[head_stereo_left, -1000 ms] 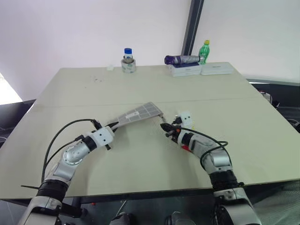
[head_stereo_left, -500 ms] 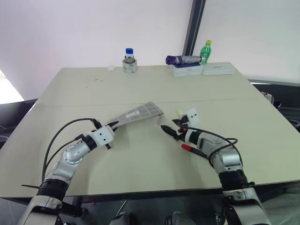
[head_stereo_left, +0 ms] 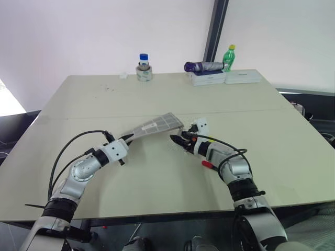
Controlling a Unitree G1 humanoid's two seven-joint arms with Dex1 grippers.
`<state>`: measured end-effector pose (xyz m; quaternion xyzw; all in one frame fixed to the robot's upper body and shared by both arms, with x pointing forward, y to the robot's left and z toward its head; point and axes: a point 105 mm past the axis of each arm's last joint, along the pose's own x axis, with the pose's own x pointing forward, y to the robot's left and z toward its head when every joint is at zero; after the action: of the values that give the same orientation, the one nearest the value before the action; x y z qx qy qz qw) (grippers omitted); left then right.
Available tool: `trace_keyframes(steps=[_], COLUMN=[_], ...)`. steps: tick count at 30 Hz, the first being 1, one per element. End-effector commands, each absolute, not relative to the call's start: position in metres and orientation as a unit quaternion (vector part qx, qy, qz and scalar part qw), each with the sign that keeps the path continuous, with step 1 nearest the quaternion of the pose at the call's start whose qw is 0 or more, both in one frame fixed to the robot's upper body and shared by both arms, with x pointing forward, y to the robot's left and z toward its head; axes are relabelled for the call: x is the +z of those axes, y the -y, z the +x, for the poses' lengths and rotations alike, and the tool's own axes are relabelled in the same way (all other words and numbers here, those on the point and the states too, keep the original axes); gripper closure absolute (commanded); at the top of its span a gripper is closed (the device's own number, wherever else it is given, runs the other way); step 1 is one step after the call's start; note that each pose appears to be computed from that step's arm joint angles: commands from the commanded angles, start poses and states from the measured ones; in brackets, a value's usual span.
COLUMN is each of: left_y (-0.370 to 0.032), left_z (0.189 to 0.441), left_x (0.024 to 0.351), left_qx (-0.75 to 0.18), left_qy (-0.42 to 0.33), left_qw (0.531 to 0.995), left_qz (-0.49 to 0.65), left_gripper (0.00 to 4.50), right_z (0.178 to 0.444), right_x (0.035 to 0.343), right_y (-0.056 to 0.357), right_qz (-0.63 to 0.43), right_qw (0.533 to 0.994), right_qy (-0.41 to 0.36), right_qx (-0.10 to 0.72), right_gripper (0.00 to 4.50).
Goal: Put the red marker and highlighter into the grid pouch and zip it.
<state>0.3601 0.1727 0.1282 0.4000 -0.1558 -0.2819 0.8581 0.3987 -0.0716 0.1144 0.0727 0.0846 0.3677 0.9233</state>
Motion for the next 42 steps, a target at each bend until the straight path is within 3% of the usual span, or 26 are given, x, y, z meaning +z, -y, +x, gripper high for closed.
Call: trace_keyframes(steps=[1, 2, 5, 11, 20, 34, 42], left_y=[-0.173, -0.173, -0.173, -0.164, -0.155, -0.155, -0.157], left_z=[0.360, 0.360, 0.361, 0.363, 0.363, 0.359, 0.356], left_x=[0.146, 0.146, 0.145, 0.141, 0.134, 0.131, 0.132], left_qx=[-0.270, -0.269, -0.266, -0.270, -0.283, -0.283, -0.280], left_qy=[0.183, 0.183, 0.181, 0.178, 0.173, 0.172, 0.174], left_qw=[0.857, 0.857, 0.858, 0.859, 0.853, 0.848, 0.848], left_qz=[0.399, 0.399, 0.400, 0.398, 0.403, 0.413, 0.416], left_gripper=[4.50, 4.50, 4.50, 4.50, 4.50, 4.50, 4.50], right_z=[0.398, 0.396, 0.391, 0.366, 0.355, 0.322, 0.333], right_x=[0.136, 0.135, 0.139, 0.136, 0.142, 0.149, 0.151], right_y=[0.064, 0.062, 0.055, 0.017, -0.028, -0.077, -0.069], right_qz=[0.076, 0.076, 0.068, -0.100, -0.171, -0.205, -0.223], right_qw=[0.918, 0.916, 0.913, 0.883, 0.846, 0.769, 0.781], right_qy=[-0.044, -0.045, -0.038, -0.010, 0.026, 0.068, 0.080], right_qx=[0.387, 0.391, 0.400, 0.459, 0.505, 0.602, 0.578], right_gripper=[3.86, 4.38, 4.38, 4.38, 4.38, 4.38, 4.38])
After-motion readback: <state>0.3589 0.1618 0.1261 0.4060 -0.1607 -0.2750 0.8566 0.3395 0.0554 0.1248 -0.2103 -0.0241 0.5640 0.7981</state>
